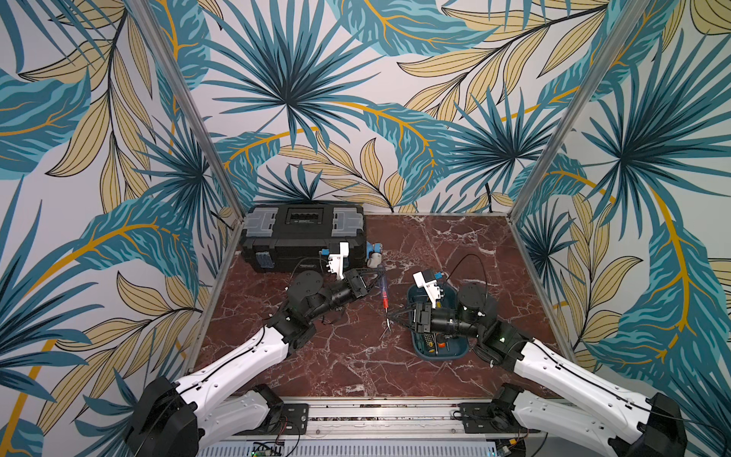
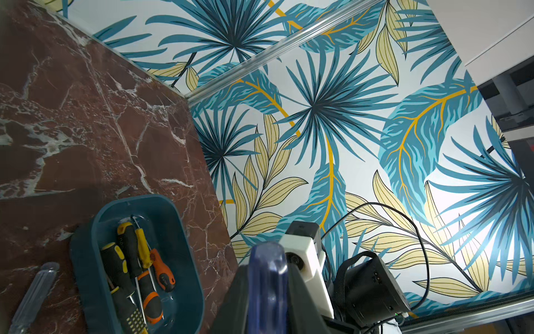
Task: Put the screwdriver on the desktop into the storage box
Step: Pick up the screwdriver from the center of the board.
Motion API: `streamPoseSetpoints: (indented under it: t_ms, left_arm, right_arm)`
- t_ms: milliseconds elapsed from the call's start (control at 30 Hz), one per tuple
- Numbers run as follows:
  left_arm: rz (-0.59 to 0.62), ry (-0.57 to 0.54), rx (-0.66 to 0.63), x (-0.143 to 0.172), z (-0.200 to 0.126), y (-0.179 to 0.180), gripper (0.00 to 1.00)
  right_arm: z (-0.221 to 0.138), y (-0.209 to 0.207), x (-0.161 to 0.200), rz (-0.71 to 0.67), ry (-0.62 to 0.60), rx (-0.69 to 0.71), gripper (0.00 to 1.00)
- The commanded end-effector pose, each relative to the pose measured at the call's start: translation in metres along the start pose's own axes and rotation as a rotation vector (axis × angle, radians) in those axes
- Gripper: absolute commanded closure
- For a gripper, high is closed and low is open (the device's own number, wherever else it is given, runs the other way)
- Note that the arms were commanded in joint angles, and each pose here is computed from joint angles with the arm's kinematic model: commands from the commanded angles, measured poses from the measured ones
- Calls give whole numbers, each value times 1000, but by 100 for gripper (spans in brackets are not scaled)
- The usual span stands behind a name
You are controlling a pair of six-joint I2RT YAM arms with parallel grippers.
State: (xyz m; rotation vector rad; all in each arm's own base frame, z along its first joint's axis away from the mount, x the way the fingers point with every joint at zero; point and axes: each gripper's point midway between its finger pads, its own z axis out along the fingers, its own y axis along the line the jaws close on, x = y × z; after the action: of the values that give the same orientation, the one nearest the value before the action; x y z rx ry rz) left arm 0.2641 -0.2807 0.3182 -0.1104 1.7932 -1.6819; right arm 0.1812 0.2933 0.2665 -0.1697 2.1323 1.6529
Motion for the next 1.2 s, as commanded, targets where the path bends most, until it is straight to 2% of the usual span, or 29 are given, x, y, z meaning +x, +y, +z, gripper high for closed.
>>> streamPoseSetpoints:
  t_ms: [0,33,167,233,267,333,400,433,467,533,667,833,1033,1100,1167]
  left_arm:
    - [10,-41,49,-6,-7,-11,100]
    - [10,-47,49,-7,-7,-11,100]
    - [19,-63,49,-9,-11,-12,100]
    - [25,-65,26,-9,-12,-9,100]
    - [28,-65,-4,-8,-12,-3,100]
    - [41,-65,-80,-8,-14,9,82]
    - [65,-64,-156,-7,-17,22,56]
    - [84,-54,-194,-7,-17,27,47]
    - [108,-39,-235,-5,-17,32,41]
    - [162,-6,-305,1,-16,39,37]
    - [229,72,-383,14,-7,48,34]
    - [223,139,-402,26,4,56,34]
    - [226,214,-412,35,18,59,41]
    - [223,216,-420,36,19,61,46]
    - [210,210,-426,35,19,63,54]
  right_arm:
    - [1,19,2,-58,12,-50,60]
    - [2,19,3,-62,16,-46,64]
    - [3,10,0,-72,4,11,91]
    - [0,8,-2,-79,-10,32,99]
    - [-1,7,-3,-82,-16,48,100]
    - [-4,4,-6,-88,-25,88,100]
    - [-5,3,1,-107,-3,132,100]
    - [-6,-1,1,-113,0,169,100]
    - [-9,-8,1,-120,5,224,100]
    - [-13,-25,3,-140,28,352,100]
    - [-17,-45,4,-175,64,509,100]
    - [-12,-51,5,-226,87,596,100]
    - [-2,-50,10,-265,117,625,100]
    - [-2,-50,10,-267,118,629,100]
    - [-1,-51,11,-269,123,632,100]
